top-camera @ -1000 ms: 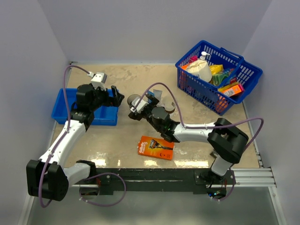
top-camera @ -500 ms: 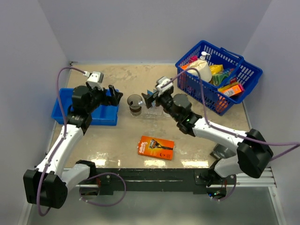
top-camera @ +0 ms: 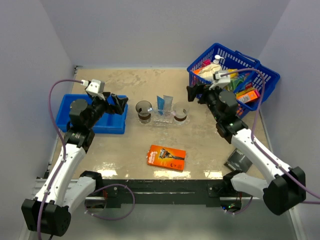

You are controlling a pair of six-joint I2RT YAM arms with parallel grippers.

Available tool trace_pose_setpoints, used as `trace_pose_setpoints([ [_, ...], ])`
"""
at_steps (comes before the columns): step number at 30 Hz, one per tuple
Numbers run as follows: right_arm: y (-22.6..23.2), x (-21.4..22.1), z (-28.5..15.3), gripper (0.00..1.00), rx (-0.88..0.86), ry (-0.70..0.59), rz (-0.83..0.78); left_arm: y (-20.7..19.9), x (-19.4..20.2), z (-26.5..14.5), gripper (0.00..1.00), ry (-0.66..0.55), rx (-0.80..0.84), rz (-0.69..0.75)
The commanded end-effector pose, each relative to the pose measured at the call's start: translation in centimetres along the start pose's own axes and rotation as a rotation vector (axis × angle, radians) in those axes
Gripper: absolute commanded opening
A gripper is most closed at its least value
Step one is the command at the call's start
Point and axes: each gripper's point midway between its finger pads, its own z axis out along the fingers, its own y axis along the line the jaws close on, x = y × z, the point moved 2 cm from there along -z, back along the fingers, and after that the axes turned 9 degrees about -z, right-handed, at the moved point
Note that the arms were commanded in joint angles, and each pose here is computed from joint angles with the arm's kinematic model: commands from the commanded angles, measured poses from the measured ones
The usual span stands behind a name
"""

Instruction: Prepare toiletry sets of a toothbrush and toothpaste on the tray

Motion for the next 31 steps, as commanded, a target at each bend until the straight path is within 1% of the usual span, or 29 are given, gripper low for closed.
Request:
trace_pose_setpoints([
  [1, -2.6, -1.0, -3.1, 0.98, 0.108, -0.009, 0.082, -1.0, -3.2, -1.2, 1.00, -0.143, 0.030, 0.062],
  [3, -3.5, -2.2, -4.7, 0.98, 0.154, -0.047, 0.074, -1.1, -3.7, -1.5, 1.00, -0.169, 0.032, 0.073],
  [6, -4.4, -2.7, -6.3, 0.98, 0.203, -0.064, 0.068, -1.2, -4.3, -2.1, 1.00, -0.197, 0.025, 0.089],
  [7, -4.5, -3.5, -7.3, 0.98, 0.205, -0.091, 0.072, -1.3, -4.4, -2.3, 1.00, -0.203, 0.024, 0.090],
  [13, -5.5, -4.0, -10.0, 0.98, 0.253, -0.154, 0.078, -1.5, -4.9, -2.8, 1.00, -0.227, 0.024, 0.092],
  [24, -5.6, -4.2, -10.5, 0.98, 0.258, -0.147, 0.057, -1.8, -4.9, -3.0, 1.00, -0.232, 0.040, 0.096],
  [31, -5.6, -4.1, -10.5, 0.98, 0.255, -0.146, 0.049, -1.4, -5.1, -3.2, 1.00, -0.249, 0.011, 0.089],
])
